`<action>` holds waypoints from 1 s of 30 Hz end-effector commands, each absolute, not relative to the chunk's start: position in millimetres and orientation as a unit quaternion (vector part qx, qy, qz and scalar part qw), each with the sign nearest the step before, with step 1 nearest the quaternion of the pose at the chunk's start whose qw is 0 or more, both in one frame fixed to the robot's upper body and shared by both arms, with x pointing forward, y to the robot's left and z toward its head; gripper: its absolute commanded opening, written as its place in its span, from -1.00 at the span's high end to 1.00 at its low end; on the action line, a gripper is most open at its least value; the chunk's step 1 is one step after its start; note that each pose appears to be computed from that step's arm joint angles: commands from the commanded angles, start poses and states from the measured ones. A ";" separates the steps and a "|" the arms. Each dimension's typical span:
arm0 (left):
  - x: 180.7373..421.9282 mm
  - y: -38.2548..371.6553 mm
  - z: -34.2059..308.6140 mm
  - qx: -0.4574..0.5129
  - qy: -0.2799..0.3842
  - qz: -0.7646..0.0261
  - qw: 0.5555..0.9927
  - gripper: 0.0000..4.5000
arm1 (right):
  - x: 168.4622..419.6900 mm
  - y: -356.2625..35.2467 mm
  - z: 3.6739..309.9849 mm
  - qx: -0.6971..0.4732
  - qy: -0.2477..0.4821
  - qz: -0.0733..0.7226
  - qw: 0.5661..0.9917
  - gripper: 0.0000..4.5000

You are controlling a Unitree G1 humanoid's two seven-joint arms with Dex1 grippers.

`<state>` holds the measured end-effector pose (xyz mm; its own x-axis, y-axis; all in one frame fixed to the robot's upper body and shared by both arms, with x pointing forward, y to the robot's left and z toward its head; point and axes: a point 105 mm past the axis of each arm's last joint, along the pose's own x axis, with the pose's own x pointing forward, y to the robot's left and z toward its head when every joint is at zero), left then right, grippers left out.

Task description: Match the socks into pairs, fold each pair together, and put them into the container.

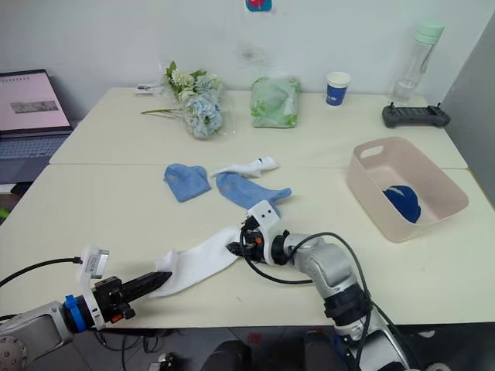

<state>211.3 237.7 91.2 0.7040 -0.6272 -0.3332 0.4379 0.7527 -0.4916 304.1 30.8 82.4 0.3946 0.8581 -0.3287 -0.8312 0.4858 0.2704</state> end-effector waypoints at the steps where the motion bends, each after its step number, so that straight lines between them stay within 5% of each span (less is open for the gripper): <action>1: 218.3 239.2 98.0 -0.179 0.230 -0.301 0.908 1.00 | 306.8 26.7 97.7 0.030 0.183 0.510 0.840 0.56; 4: 225.4 236.6 100.6 -0.180 0.219 -0.307 0.909 1.00 | 302.9 12.5 101.7 0.023 0.177 0.502 0.846 0.99; 19: 258.6 201.7 112.2 -0.240 0.142 -0.326 0.903 1.00 | 270.7 -62.2 120.3 0.019 0.155 0.412 0.898 0.99; 30: 266.1 207.2 77.9 -0.261 0.171 -0.267 0.912 1.00 | 265.2 -72.6 87.9 -0.037 0.163 0.378 0.910 0.99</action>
<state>265.8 205.5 75.7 0.7872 -0.5908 -0.1770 0.3941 0.7027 -0.5924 264.6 -71.3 84.9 0.6476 0.6809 -0.3420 -0.7017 0.7079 0.0807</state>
